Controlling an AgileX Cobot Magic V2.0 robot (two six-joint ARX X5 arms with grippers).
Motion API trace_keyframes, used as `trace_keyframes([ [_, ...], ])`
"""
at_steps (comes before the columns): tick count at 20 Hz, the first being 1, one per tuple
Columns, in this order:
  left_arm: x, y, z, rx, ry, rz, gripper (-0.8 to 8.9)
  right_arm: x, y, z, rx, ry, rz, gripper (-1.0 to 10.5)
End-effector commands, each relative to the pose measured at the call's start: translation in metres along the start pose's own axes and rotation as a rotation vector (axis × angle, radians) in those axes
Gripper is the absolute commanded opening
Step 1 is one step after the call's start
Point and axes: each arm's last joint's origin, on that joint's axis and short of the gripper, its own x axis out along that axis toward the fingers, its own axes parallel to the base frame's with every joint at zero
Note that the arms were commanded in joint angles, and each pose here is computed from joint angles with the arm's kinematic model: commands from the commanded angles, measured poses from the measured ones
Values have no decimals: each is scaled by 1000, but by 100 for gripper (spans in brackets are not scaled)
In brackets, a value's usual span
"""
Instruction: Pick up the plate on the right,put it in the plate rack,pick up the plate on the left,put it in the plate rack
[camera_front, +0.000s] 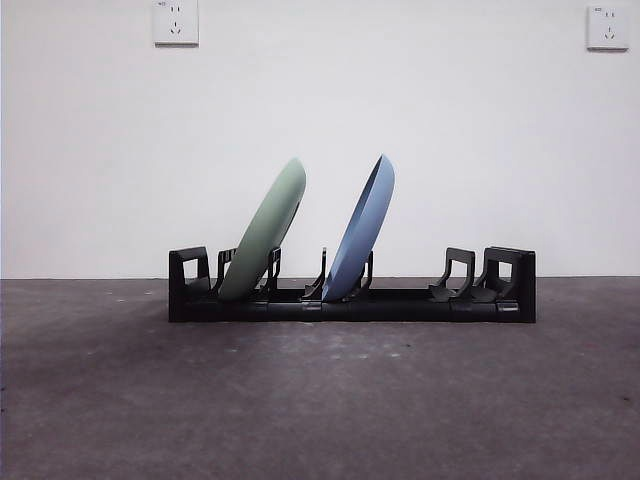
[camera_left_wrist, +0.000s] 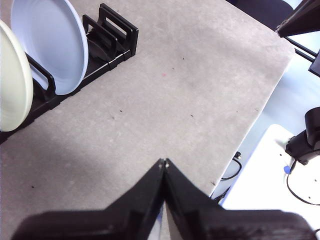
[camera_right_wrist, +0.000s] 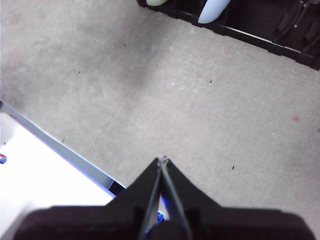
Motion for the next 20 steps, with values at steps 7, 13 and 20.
trace_keyframes([
  [7,0,0,0,18,-5,1,-4,2,-5,-1,19,3,-143,2],
  [13,0,3,2,138,-17,116,-4,2,-7,-1,19,2,-233,2],
  [20,-48,23,14,414,-408,308,-4,2,-7,-1,19,2,-232,2],
])
